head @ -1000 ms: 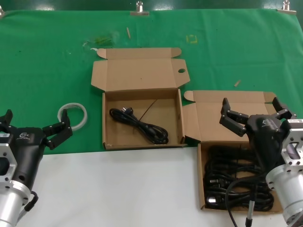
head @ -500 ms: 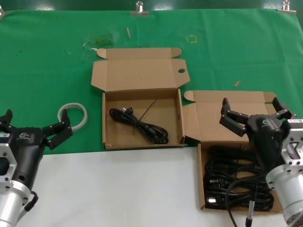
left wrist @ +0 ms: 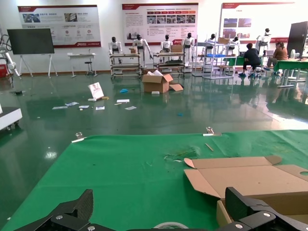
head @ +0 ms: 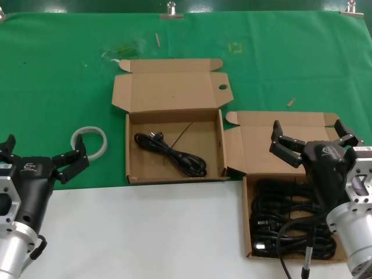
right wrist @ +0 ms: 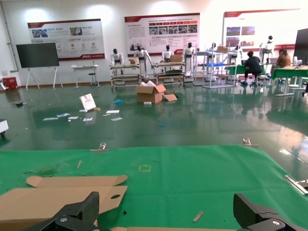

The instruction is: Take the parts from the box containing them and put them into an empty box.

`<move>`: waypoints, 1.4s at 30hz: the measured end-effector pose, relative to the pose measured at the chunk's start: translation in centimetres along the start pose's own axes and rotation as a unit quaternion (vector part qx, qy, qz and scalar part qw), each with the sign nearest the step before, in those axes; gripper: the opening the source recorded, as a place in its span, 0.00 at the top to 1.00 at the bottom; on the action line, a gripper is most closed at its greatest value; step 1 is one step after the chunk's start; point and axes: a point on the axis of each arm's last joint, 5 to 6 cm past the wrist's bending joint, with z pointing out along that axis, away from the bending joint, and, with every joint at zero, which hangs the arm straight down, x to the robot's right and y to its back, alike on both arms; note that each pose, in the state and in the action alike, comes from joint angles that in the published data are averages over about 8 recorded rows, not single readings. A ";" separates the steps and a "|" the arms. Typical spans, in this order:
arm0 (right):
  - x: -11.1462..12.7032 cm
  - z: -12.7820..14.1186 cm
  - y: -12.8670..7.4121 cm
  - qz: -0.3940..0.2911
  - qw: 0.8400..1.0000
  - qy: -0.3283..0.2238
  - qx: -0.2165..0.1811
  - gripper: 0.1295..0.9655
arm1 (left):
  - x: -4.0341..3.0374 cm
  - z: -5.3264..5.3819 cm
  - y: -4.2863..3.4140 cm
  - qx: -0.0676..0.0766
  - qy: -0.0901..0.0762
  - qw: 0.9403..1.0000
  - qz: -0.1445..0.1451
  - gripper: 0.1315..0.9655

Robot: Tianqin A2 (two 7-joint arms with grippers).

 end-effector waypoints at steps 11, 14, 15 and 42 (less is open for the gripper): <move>0.0 0.0 0.0 0.000 1.000 0.000 0.000 0.00 | 0.00 0.0 0.00 0.000 0.000 1.000 0.000 0.00; 0.0 0.0 0.0 0.000 1.000 0.000 0.000 0.00 | 0.00 0.0 0.00 0.000 0.000 1.000 0.000 0.00; 0.0 0.0 0.0 0.000 1.000 0.000 0.000 0.00 | 0.00 0.0 0.00 0.000 0.000 1.000 0.000 0.00; 0.0 0.0 0.0 0.000 1.000 0.000 0.000 0.00 | 0.00 0.0 0.00 0.000 0.000 1.000 0.000 0.00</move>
